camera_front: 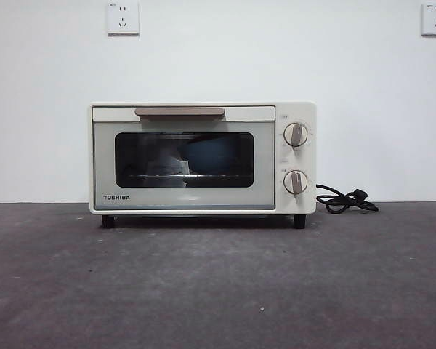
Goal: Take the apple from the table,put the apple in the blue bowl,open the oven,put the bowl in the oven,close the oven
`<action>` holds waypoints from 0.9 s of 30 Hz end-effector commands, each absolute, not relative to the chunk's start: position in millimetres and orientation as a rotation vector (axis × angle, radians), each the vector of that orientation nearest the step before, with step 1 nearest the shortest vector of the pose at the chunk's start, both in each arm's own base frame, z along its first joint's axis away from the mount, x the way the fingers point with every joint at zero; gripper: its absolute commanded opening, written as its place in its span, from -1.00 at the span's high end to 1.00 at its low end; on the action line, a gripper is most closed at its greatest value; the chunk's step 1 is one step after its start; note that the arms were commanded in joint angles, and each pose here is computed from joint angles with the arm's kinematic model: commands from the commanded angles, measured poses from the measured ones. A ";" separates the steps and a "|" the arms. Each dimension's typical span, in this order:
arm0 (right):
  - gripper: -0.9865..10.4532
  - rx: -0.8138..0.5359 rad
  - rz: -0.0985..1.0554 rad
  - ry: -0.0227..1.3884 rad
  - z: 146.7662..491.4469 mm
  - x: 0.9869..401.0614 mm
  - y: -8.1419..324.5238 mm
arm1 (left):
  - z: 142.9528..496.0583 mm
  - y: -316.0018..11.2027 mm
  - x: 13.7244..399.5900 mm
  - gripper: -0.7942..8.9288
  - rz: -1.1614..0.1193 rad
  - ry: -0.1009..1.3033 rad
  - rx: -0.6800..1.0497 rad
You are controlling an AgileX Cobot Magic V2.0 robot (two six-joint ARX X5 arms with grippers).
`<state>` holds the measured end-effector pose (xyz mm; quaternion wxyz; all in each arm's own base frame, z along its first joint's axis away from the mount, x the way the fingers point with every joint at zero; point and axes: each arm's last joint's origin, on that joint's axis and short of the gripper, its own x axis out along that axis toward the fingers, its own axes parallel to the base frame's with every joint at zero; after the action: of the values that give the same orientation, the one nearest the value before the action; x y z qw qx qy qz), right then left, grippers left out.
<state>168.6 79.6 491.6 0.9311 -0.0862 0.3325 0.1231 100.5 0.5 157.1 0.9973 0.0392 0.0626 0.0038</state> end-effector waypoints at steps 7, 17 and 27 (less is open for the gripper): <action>0.83 -0.230 0.242 0.812 467.9 205.2 98.1 | 151.3 0.1 102.5 0.84 0.001 0.163 0.075; 0.83 -0.269 0.209 0.664 473.1 218.5 79.5 | 147.1 0.1 104.8 0.84 -0.001 0.214 0.075; 0.83 -0.098 0.057 0.158 410.5 168.0 21.5 | 143.5 0.1 106.6 0.84 -0.003 0.256 0.075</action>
<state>170.6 24.9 438.2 0.9953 -0.0465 0.0783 0.0317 106.4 0.5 146.9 0.9916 0.0392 0.1233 0.0012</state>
